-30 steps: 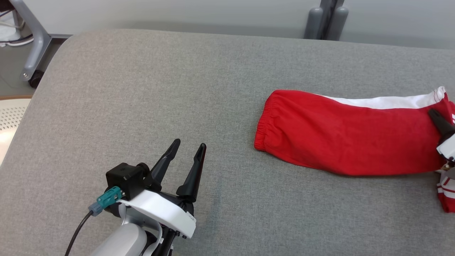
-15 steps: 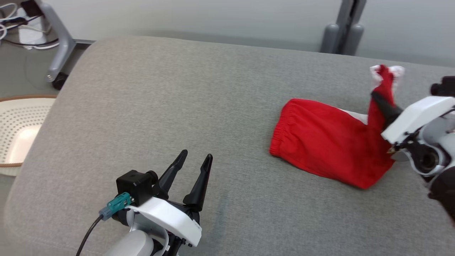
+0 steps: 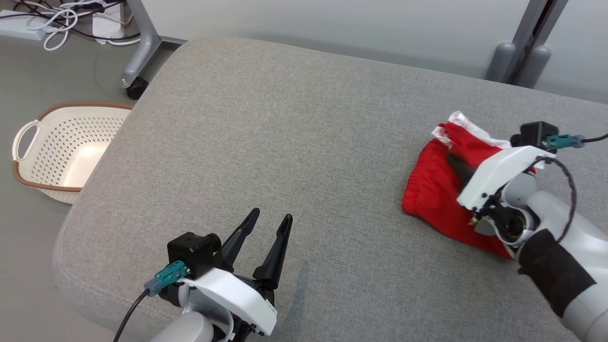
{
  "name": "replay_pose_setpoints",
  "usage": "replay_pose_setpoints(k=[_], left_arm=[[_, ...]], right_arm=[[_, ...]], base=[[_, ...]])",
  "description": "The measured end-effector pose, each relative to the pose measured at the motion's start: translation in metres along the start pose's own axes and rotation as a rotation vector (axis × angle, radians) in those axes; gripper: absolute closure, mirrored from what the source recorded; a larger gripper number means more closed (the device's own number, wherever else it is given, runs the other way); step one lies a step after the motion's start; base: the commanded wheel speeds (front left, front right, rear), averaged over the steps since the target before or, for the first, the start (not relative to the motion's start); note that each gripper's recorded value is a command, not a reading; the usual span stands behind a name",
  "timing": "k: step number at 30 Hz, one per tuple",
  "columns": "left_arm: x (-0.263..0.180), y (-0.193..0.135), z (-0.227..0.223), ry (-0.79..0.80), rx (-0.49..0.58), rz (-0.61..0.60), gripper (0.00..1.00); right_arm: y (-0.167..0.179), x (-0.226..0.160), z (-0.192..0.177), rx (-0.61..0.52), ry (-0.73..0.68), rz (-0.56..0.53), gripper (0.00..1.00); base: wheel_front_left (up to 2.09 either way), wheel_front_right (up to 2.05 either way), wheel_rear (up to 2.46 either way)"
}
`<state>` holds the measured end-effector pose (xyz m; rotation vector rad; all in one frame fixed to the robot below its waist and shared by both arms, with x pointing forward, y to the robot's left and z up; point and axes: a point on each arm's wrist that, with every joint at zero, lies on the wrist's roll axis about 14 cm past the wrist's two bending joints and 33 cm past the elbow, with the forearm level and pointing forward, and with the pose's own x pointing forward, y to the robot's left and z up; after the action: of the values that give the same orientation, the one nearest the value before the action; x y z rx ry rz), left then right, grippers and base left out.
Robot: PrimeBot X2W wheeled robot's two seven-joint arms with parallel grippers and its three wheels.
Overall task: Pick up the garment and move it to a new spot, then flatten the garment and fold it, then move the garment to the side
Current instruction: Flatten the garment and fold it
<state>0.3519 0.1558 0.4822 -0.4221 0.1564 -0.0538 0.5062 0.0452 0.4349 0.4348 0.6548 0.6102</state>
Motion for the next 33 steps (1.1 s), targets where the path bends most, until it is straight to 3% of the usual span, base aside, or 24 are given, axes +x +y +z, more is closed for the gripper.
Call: replay_pose_setpoints(k=[1,7,13,19,24,25,26,27,28,33], left_arm=[[0.0,0.0,0.0,-0.001,-0.001,0.002,0.0],[0.003,-0.007,-0.001,0.003,0.001,-0.023,0.0],[0.008,-0.02,-0.002,0.006,0.003,-0.069,0.0],[0.013,-0.041,-0.001,-0.003,0.003,-0.134,0.0],[0.013,-0.05,-0.003,0.005,0.0,-0.16,0.0],[0.014,-0.05,-0.004,0.007,-0.001,-0.161,0.0],[0.014,-0.05,-0.005,0.01,-0.002,-0.161,0.0],[0.014,-0.049,-0.006,0.013,-0.002,-0.158,0.0],[0.014,-0.048,-0.007,0.015,-0.002,-0.154,0.0],[0.015,-0.038,-0.005,0.013,0.002,-0.125,0.0]], right_arm=[[0.005,0.002,-0.002,0.002,0.004,0.008,0.0],[0.023,-0.005,0.009,-0.008,-0.052,0.054,0.0],[0.024,-0.038,0.048,-0.019,-0.23,0.09,0.0],[-0.037,-0.1,0.093,-0.057,-0.431,-0.046,0.0],[-0.08,-0.129,0.093,-0.067,-0.462,-0.164,0.0],[-0.086,-0.13,0.09,-0.066,-0.455,-0.183,0.08],[-0.092,-0.129,0.085,-0.066,-0.443,-0.199,0.42],[-0.095,-0.127,0.081,-0.071,-0.43,-0.208,0.83],[-0.098,-0.124,0.077,-0.072,-0.418,-0.218,1.0],[-0.099,-0.097,0.052,-0.059,-0.317,-0.228,1.0]], base=[[0.0,0.0,0.0],[0.0,0.0,0.0],[0.0,0.0,0.0],[0.0,0.0,0.0],[0.0,0.0,0.0],[0.0,0.0,0.0],[0.0,0.0,0.0],[0.0,0.0,0.0],[0.0,0.0,0.0],[0.0,0.0,0.0]])
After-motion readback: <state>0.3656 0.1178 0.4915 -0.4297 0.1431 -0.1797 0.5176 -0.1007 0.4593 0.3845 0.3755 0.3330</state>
